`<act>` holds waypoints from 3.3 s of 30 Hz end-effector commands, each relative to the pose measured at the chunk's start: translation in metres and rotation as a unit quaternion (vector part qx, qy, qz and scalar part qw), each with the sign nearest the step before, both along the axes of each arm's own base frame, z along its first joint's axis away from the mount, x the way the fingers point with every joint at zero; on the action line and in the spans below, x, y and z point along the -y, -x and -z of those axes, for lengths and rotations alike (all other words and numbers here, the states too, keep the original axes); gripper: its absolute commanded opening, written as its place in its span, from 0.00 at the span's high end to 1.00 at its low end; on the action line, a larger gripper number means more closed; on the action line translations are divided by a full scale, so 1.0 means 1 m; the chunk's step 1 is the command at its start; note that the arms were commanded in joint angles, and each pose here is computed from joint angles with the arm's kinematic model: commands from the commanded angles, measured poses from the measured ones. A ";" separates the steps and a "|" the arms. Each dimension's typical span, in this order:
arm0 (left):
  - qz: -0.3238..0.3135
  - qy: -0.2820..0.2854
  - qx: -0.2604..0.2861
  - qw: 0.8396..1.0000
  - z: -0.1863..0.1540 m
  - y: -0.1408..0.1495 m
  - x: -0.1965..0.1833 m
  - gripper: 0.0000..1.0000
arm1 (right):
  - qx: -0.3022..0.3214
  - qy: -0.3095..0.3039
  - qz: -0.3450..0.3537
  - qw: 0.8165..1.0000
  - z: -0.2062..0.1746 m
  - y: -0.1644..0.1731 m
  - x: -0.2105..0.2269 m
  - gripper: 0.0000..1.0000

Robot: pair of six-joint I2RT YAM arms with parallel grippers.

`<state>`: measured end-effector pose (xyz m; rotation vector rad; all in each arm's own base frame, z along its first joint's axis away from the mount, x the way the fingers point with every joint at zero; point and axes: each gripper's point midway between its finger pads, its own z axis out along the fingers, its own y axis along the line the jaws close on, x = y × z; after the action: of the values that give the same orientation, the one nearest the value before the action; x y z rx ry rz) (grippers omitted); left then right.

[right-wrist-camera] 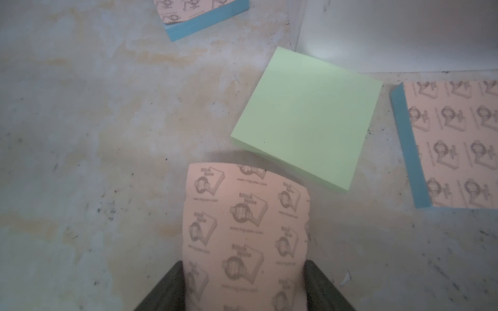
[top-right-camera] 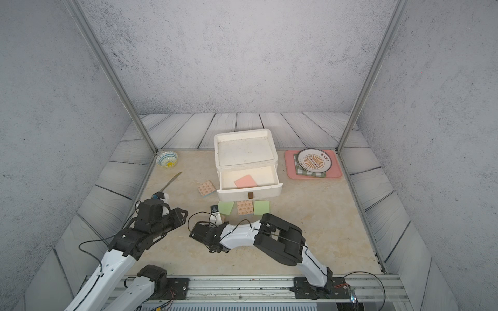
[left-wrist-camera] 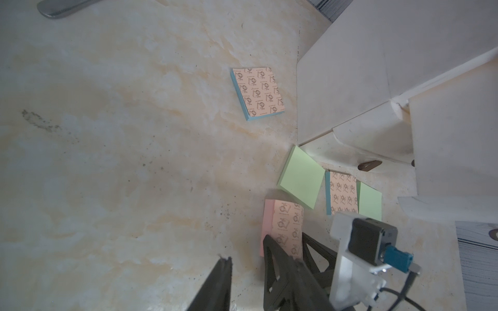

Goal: Please put the sticky notes in the drawer by color
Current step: Pick up the sticky notes from the center of the board, then place the sticky notes in the drawer.

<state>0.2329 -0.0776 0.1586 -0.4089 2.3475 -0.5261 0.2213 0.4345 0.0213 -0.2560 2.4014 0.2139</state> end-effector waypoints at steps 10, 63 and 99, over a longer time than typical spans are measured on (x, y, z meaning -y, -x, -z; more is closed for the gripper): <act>0.007 0.004 -0.014 1.000 0.008 -0.009 0.005 0.60 | -0.066 0.006 -0.106 0.992 -0.057 0.058 0.059 0.33; 0.120 0.087 -0.029 0.989 -0.005 -0.058 0.070 0.54 | 0.043 -0.074 -0.035 0.996 -0.237 -0.110 0.184 0.27; 0.129 0.088 -0.038 0.987 -0.001 -0.059 0.081 0.54 | 0.005 -0.082 -0.096 0.992 -0.254 -0.061 0.198 0.73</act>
<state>0.2907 -0.1541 0.1587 -0.2251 2.4575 -0.8534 0.2887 0.2352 0.2835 -0.3784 2.2920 0.4805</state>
